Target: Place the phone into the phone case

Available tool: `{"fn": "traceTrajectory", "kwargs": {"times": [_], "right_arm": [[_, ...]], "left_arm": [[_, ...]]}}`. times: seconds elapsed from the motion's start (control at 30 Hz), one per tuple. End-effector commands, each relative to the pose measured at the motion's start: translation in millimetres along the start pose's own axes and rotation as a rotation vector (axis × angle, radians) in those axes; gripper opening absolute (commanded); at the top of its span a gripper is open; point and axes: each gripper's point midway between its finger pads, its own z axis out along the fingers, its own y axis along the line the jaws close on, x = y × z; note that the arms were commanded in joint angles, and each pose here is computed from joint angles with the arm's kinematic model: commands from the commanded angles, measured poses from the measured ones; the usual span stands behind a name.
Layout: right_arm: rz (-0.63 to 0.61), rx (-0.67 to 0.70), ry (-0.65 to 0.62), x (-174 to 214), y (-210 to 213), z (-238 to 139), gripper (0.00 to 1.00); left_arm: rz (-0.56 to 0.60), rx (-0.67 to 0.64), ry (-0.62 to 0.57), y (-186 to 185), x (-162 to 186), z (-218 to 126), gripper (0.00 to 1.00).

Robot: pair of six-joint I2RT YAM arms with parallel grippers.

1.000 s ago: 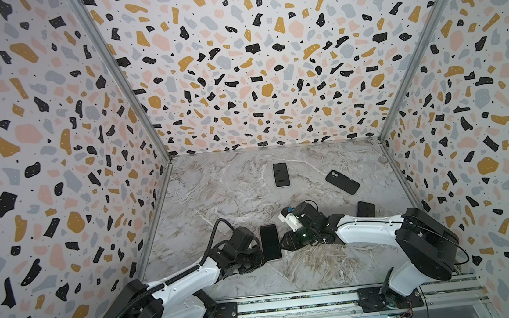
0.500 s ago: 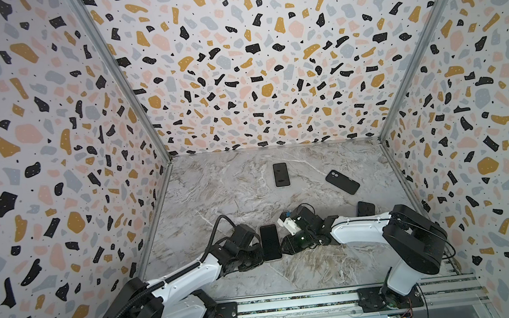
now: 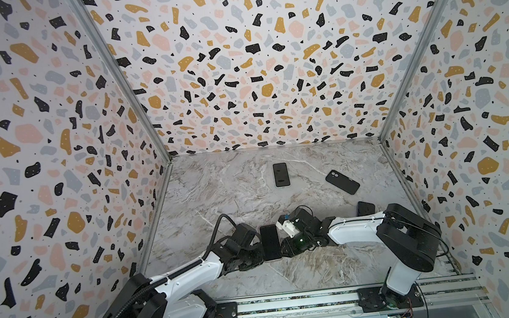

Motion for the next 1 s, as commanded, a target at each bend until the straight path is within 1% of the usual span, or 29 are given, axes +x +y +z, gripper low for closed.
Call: {"fn": "traceTrajectory", "kwargs": {"times": [0.0, 0.3, 0.63, 0.97], "right_arm": [[-0.002, -0.006, 0.011, 0.0, 3.9, 1.8, 0.29], [-0.009, -0.011, 0.019, 2.5, 6.4, 4.9, 0.29], [-0.017, -0.017, 0.021, 2.8, 10.8, 6.2, 0.28], [-0.04, -0.003, 0.035, 6.0, 17.1, 11.4, 0.27]], "left_arm": [[0.027, -0.006, 0.009, 0.7, 0.4, 7.3, 0.07], [0.022, -0.028, 0.028, 11.0, 5.5, 15.7, 0.02], [0.016, -0.034, 0.042, 15.9, 8.5, 22.4, 0.0], [0.024, -0.069, 0.067, 26.0, 12.7, 30.4, 0.0]]}}
